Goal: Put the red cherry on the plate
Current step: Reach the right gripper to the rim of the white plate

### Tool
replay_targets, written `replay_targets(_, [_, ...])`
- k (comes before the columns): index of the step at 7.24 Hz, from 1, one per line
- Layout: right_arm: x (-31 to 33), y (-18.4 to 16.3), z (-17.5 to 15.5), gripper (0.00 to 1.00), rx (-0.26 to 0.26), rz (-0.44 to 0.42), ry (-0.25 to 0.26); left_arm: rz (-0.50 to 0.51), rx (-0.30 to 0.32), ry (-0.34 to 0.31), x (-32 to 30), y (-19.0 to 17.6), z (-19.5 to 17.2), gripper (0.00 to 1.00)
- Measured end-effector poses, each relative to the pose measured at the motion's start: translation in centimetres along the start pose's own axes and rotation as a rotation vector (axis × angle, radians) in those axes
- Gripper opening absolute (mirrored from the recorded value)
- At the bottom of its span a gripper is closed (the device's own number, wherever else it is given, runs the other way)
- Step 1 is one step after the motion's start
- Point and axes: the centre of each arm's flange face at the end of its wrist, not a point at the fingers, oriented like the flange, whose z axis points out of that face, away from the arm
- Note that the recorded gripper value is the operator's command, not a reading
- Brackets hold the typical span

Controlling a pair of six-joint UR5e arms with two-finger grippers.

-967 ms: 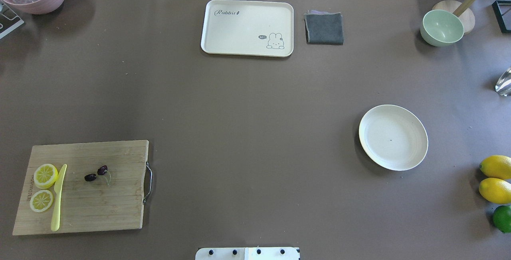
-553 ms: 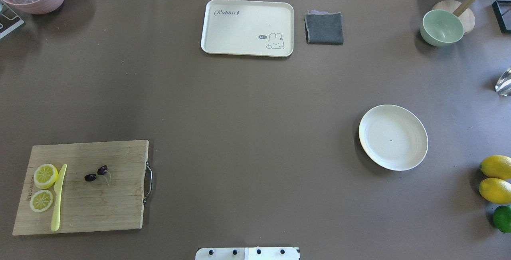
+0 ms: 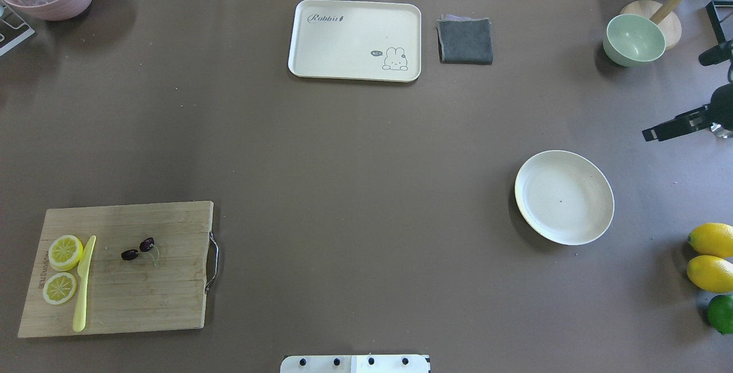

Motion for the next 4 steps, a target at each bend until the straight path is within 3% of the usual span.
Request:
replay_targets(3, [-3.9, 3.7, 6.9, 0.97, 0.021, 0.012, -0.024, 0.001, 0.005, 0.0, 0.0, -0.1, -0.2, 0.98])
replay_targets(4, [-4.4, 4.5, 8.2, 0.87, 0.012, 0.003, -0.024, 0.002, 0.007, 0.0, 0.1, -0.2, -0.3, 0.98])
